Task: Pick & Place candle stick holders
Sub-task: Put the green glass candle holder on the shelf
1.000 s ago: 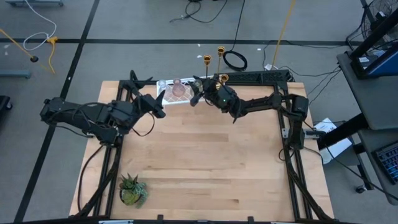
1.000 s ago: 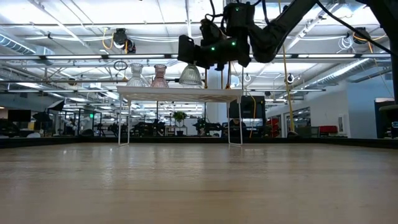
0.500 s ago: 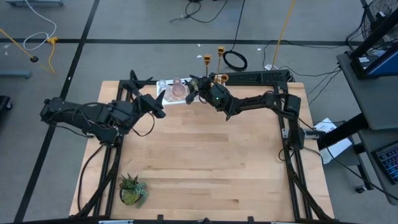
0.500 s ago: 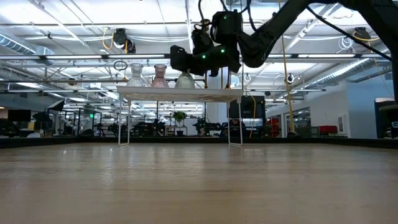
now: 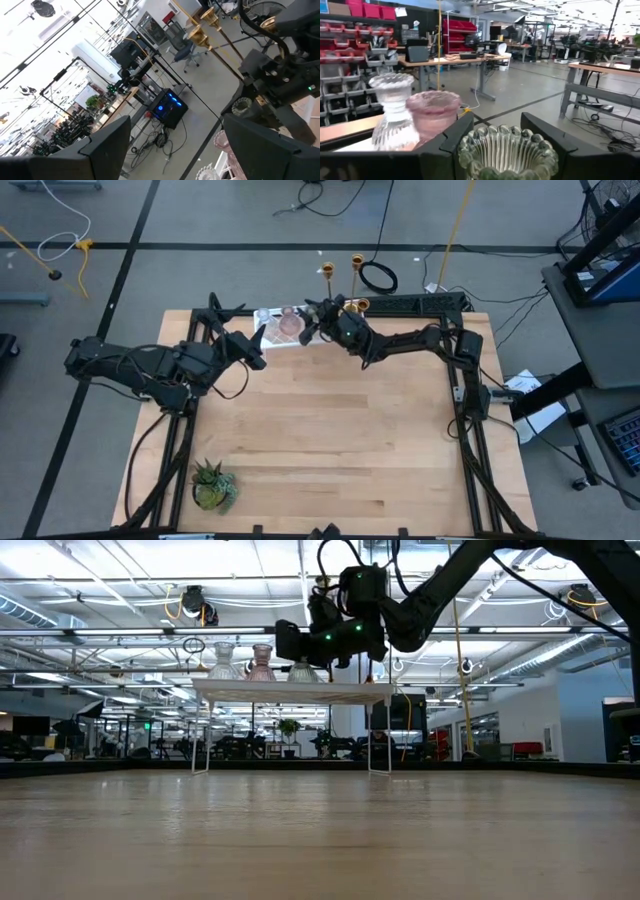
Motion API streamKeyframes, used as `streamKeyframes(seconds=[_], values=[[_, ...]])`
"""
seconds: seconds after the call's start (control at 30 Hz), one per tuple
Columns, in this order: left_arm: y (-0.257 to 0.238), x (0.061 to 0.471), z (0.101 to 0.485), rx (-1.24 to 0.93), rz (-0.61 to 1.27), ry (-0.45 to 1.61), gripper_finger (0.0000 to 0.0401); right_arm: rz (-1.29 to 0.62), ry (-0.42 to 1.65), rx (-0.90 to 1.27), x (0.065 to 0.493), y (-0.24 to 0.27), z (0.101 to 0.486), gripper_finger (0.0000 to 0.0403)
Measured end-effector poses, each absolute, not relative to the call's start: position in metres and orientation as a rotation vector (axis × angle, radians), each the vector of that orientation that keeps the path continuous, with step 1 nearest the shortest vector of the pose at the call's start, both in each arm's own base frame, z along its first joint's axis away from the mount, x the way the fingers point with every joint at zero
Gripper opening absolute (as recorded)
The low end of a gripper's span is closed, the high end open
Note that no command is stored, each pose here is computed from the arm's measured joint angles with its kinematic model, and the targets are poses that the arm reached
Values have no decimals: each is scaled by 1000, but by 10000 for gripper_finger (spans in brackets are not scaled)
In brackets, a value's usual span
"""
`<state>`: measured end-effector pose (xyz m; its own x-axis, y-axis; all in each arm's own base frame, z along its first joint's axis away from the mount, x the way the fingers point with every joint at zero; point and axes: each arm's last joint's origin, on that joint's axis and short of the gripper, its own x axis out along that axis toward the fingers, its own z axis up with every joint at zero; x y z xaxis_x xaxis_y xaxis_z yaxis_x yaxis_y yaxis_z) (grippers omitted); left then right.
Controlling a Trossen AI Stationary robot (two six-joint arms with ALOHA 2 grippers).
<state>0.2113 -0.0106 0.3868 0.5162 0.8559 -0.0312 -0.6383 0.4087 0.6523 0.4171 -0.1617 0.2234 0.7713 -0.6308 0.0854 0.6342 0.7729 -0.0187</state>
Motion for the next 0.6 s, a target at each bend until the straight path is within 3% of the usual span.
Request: streamKeyframes(seconds=[0.17, 0.6], values=[[-11, 211, 387, 629, 972, 391, 326, -682, -60, -67, 417, -161, 223, 160], [-11, 211, 386, 633, 971, 397, 326, -680, -60, -62, 418, -159, 223, 234]])
